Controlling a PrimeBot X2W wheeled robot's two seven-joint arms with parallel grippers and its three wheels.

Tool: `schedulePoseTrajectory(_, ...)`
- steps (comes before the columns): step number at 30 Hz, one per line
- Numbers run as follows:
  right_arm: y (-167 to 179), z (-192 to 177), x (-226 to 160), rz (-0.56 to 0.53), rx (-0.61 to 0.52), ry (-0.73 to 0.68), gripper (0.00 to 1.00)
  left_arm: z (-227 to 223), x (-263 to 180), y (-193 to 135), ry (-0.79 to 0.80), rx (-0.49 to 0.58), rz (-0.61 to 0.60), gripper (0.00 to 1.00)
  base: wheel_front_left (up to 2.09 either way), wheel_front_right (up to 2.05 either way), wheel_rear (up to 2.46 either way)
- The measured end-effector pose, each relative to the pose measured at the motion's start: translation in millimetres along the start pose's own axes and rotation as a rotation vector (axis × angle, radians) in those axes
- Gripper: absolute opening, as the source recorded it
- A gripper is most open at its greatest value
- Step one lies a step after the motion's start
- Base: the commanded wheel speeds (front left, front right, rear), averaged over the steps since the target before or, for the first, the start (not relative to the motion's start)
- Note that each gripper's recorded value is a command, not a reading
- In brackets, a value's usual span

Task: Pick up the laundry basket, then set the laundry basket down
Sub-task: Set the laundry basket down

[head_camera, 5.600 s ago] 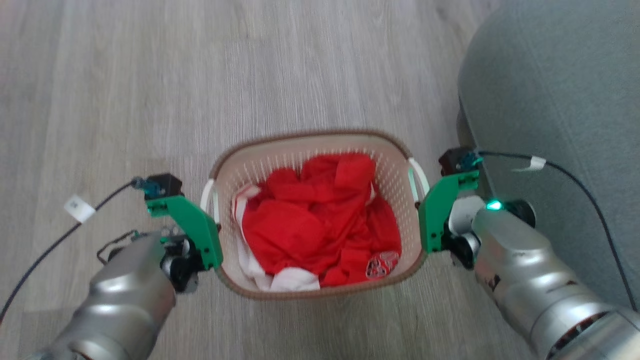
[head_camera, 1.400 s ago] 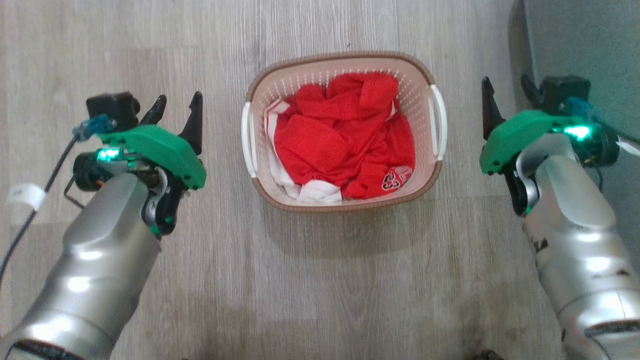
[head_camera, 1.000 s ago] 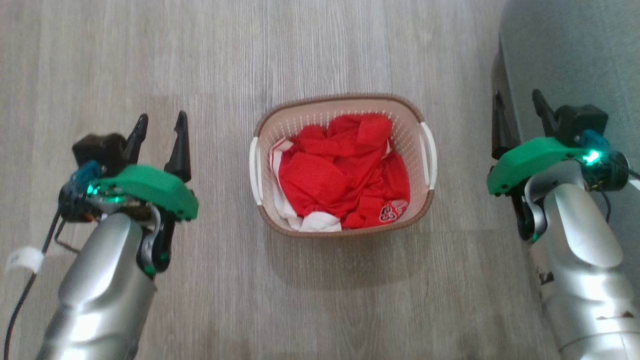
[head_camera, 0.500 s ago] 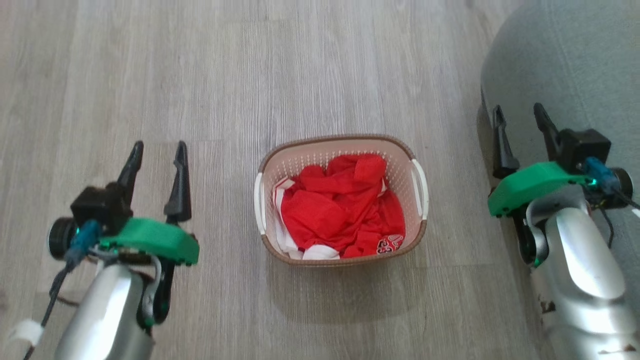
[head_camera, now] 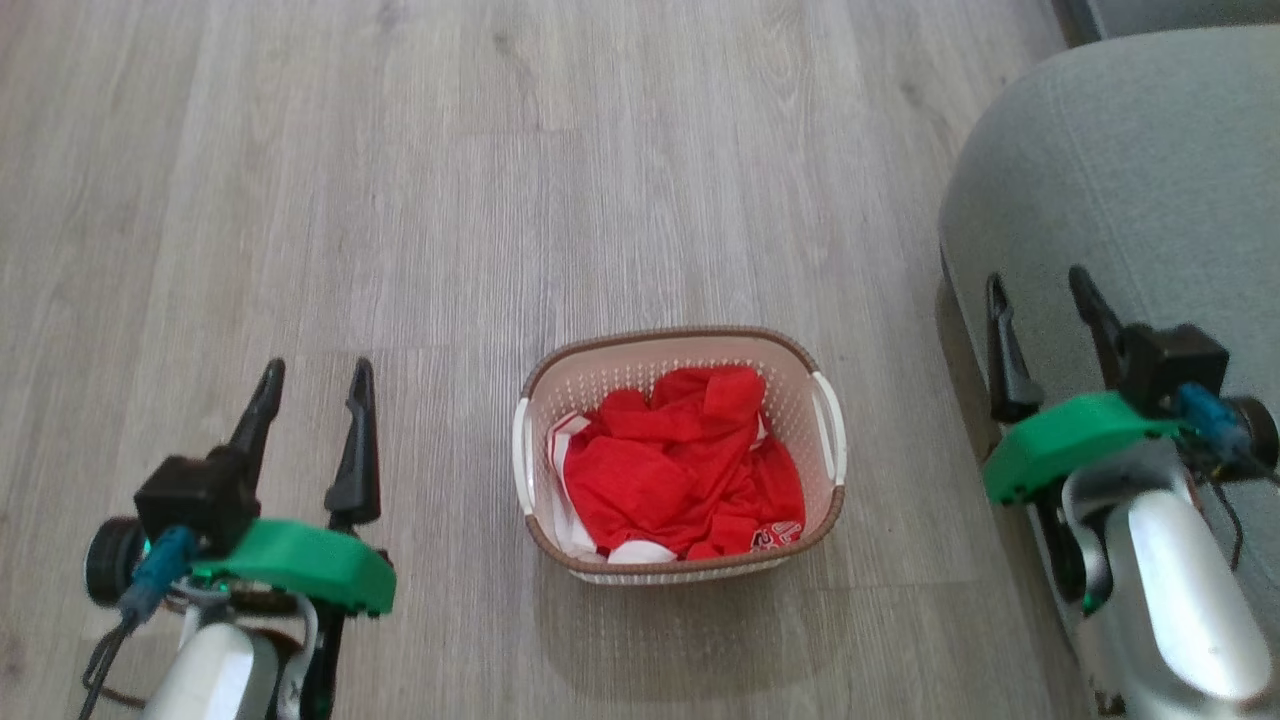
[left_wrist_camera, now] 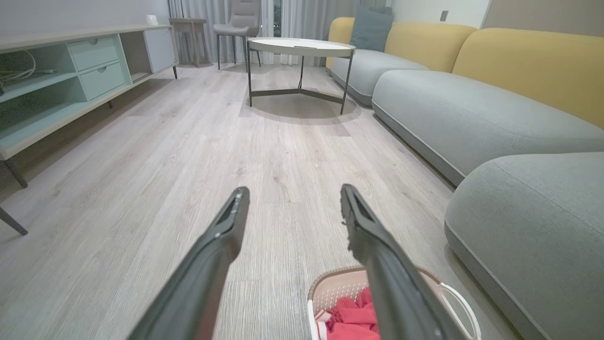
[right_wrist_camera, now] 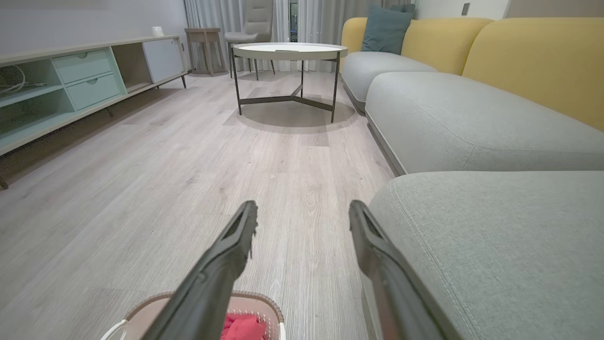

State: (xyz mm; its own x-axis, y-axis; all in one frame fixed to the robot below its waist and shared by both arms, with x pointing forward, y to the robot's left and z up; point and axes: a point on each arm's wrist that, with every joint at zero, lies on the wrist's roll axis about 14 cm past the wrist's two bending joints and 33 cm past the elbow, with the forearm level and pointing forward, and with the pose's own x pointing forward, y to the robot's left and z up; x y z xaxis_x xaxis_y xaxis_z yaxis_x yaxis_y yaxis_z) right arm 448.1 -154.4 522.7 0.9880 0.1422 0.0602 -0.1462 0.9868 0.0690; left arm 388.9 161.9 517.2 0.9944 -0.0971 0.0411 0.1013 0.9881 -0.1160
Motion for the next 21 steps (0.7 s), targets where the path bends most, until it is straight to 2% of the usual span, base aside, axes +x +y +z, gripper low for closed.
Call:
schedulePoseTrajectory(12, -1.2, 14.3, -41.2, -0.022, -0.001, -0.007, 1.0, 1.9, -29.3, -0.4, 0.022, -0.011, 0.025, 1.0, 0.0, 0.0, 0.0)
schedulePoseTrajectory(21, -2.7, 18.4, -57.1, -0.036, 0.002, -0.003, 1.0, 5.1, -36.3, -0.5, 0.019, -0.015, 0.032, 1.0, 0.0, 0.0, 0.0)
